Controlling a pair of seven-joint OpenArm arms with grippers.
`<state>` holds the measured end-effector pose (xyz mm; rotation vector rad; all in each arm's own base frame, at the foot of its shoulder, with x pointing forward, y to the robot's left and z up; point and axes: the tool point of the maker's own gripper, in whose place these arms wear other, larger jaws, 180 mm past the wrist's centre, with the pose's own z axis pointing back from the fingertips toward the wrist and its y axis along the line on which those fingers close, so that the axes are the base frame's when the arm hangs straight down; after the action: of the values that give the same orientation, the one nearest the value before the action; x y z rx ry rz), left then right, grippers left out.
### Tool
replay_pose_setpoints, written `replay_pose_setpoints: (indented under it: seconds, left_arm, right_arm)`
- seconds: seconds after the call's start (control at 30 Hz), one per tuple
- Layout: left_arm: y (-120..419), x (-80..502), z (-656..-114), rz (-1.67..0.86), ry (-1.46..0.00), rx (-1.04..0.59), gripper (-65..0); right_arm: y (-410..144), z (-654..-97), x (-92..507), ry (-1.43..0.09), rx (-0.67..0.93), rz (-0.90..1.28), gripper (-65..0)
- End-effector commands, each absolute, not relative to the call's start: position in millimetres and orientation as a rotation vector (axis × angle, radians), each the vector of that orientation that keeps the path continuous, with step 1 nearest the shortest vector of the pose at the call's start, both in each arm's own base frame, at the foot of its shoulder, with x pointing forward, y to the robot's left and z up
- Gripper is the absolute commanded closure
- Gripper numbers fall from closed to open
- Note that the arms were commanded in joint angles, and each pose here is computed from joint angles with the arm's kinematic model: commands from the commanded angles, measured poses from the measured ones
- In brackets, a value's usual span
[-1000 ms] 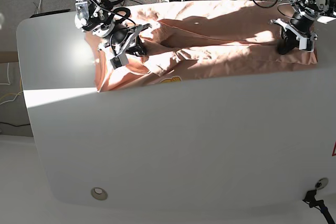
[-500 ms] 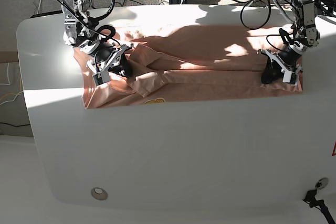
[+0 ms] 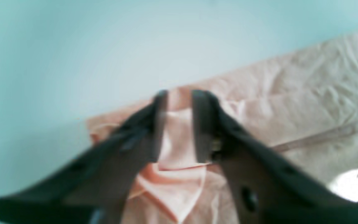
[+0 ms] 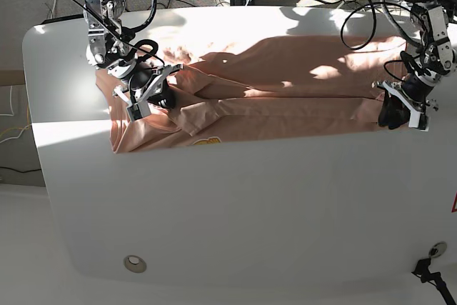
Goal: Fold the T-shirt properly
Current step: 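Lower the folded hem onto the shirt and press it flat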
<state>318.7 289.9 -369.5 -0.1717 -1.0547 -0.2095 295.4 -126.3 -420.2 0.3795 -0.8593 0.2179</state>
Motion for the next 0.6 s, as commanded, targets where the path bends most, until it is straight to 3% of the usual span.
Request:
replay_pose_setpoints:
  seconds: [0.0, 0.07, 0.17, 0.3, 0.57]
  left_arm:
    - [310, 326, -340, -0.169, -1.113, -0.152, -33.6]
    - [328, 320, -333, -0.112, -1.094, -0.152, -47.2]
    - [357, 305, -338, 0.018, -1.040, -0.173, -55.8]
    - [375, 276, -362, 0.110, -0.936, -0.172, -55.8]
    - [349, 239, -405, 0.128, -0.818, -0.227, -55.8]
  right_arm:
    - [-131, -413, 302, -0.882, 0.366, 0.223, 0.0]
    - [-131, -413, 301, -0.881, 0.366, 0.223, 0.0]
    - [-131, -414, 300, -0.879, 0.366, 0.222, 0.0]
    - [-130, -414, 300, -0.879, 0.368, 0.223, 0.0]
    - [-127, -415, 299, -0.877, 0.377, 0.220, 0.0]
